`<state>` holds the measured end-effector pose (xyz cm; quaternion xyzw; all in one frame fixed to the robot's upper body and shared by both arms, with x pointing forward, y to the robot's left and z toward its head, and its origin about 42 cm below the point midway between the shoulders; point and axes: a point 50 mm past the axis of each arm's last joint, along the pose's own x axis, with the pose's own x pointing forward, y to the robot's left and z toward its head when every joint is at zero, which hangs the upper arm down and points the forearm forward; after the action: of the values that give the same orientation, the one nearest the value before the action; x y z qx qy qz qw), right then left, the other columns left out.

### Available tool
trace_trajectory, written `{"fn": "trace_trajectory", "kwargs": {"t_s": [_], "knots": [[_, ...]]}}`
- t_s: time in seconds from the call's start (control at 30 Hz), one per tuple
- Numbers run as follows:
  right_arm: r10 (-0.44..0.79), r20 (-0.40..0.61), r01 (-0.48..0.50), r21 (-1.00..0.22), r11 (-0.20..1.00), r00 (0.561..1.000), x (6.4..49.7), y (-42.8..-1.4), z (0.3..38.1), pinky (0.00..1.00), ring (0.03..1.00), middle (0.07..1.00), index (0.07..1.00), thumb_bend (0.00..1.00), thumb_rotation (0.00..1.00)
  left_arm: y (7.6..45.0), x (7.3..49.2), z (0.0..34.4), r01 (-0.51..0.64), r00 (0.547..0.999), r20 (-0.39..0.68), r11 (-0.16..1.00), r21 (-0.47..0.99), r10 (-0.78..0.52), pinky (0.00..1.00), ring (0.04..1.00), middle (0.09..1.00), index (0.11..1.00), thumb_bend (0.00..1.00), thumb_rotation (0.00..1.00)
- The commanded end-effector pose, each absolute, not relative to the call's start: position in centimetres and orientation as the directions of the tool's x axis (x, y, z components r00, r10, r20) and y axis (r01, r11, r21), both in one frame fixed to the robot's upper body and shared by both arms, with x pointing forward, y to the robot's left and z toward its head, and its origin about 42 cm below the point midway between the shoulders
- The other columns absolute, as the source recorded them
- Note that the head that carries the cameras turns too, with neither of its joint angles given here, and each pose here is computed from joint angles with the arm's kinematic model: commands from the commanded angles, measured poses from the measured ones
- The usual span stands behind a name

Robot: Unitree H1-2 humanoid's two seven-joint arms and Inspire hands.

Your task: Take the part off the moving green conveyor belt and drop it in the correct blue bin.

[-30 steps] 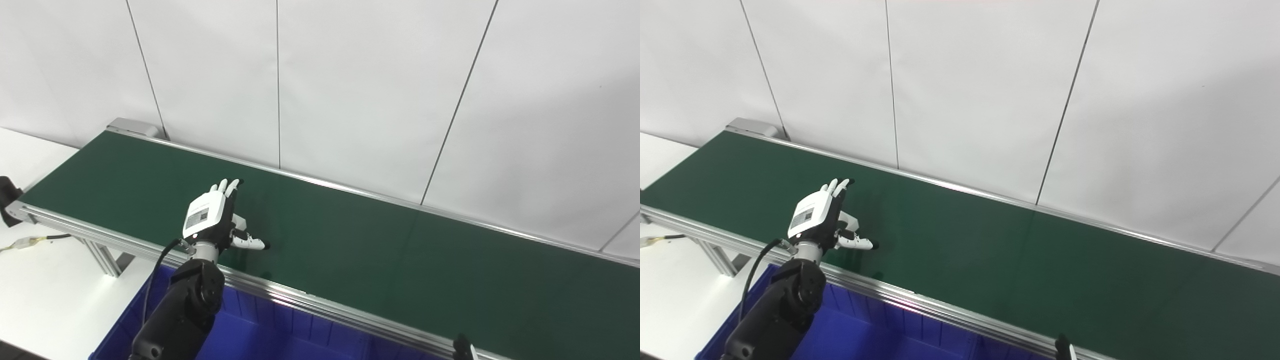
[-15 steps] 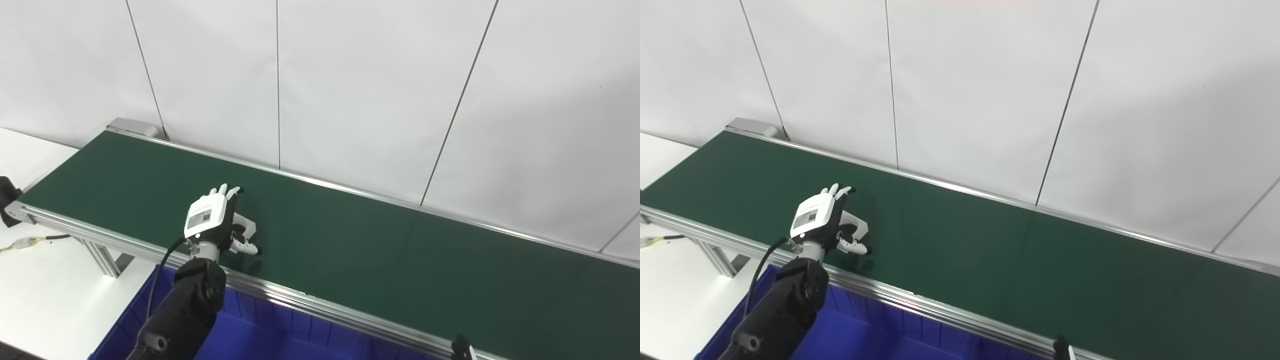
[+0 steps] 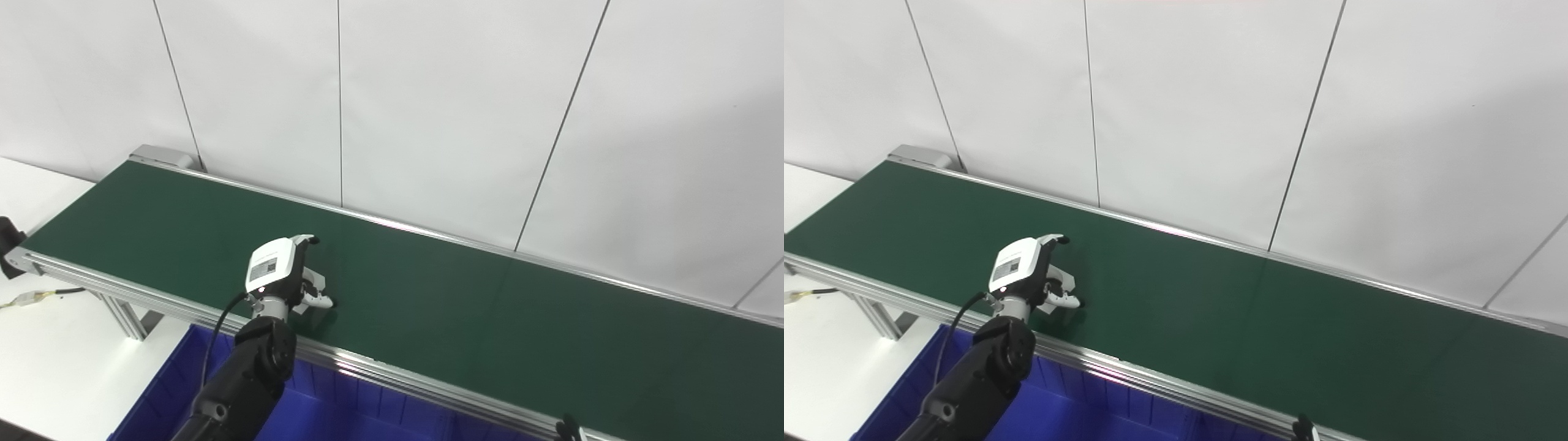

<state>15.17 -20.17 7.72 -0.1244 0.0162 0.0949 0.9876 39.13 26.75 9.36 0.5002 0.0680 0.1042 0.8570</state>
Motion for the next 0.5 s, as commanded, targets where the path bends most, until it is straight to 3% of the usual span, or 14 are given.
{"fn": "trace_trajectory", "kwargs": {"t_s": [0.0,0.03,0.1,0.3,0.47], "knots": [[0.175,-0.014,-0.173,-0.241,0.955,0.984,15.3,-20.2,8.8,0.94,0.959,0.966,0.996,0.77,0.36,26.1,40.8,11.6,-0.158,0.977,0.062,0.498,0.853,0.203,0.47,0.502,0.712,0.76,0.51,0.0],[0.172,-0.011,-0.169,-0.238,0.956,0.985,15.3,-20.2,8.8,0.94,0.957,0.965,0.994,0.77,0.36,26.0,40.8,11.5,-0.138,0.98,0.043,0.504,0.853,0.196,0.45,0.483,0.608,0.747,0.51,0.0],[0.167,-0.005,-0.163,-0.232,0.959,0.986,15.3,-20.2,8.9,0.94,0.958,0.966,0.992,0.77,0.36,25.9,40.8,11.2,-0.1,0.98,-0.001,0.49,0.866,0.201,0.4,0.465,0.523,0.722,0.5,0.0],[0.163,0.005,-0.158,-0.23,0.96,0.987,15.5,-20.3,8.8,0.94,0.956,0.968,0.987,0.76,0.37,25.6,40.6,10.6,0.038,0.963,-0.144,0.416,0.909,0.226,0.36,0.448,0.517,0.66,0.5,0.0],[0.16,0.009,-0.154,-0.231,0.961,0.987,15.7,-20.3,8.9,0.93,0.953,0.968,0.989,0.76,0.39,26.2,39.9,10.6,0.14,0.952,-0.229,0.375,0.917,0.205,0.43,0.47,0.501,0.64,0.5,0.0]]}}
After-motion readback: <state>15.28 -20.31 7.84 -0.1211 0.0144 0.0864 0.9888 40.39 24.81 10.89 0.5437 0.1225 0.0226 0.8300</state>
